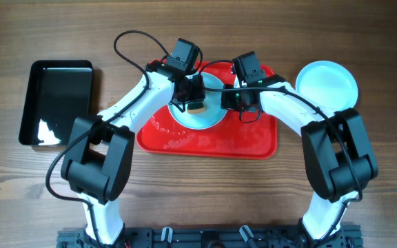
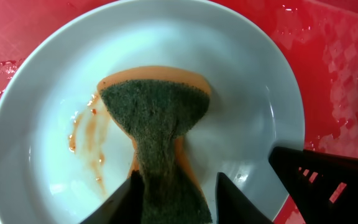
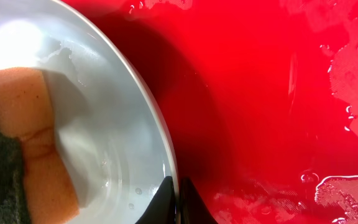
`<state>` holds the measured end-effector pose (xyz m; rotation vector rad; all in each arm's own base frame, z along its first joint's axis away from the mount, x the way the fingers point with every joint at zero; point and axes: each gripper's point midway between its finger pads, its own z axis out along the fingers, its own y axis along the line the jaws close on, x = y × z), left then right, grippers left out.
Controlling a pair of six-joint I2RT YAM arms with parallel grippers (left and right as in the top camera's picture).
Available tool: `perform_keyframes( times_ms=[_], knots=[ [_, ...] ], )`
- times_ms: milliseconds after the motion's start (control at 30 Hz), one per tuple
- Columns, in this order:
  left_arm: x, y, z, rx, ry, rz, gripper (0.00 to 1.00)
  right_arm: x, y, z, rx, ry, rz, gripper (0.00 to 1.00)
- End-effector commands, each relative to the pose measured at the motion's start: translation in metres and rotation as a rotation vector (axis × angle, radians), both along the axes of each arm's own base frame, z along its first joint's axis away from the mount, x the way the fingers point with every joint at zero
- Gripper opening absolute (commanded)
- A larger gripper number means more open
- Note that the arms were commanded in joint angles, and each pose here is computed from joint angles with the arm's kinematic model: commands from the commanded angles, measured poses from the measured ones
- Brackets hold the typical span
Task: Clean dirty plates on tray and stack at the side
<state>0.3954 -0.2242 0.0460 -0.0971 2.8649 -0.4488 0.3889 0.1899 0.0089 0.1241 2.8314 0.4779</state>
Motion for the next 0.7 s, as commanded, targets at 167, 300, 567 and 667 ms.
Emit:
perform_keyframes(
  times_ms=[167,300,567,667],
  knots=[
    [-0.005,0.002,0.005,-0.006,0.012,0.000,0.31,-0.002,0.005,-0.004,0.017,0.018,0.001,0.04],
    [-0.008,0.017,-0.001,0.077,0.017,0.017,0.32,-0.003,0.005,-0.004,0.017,0.020,0.001,0.04],
    [-0.003,0.018,0.000,0.090,-0.004,0.024,0.27,-0.003,0.005,-0.004,0.018,0.023,-0.005,0.05],
    [-0.001,0.014,0.001,0.081,-0.021,0.018,0.28,-0.003,0.005,-0.004,0.018,0.024,-0.005,0.04]
  ],
)
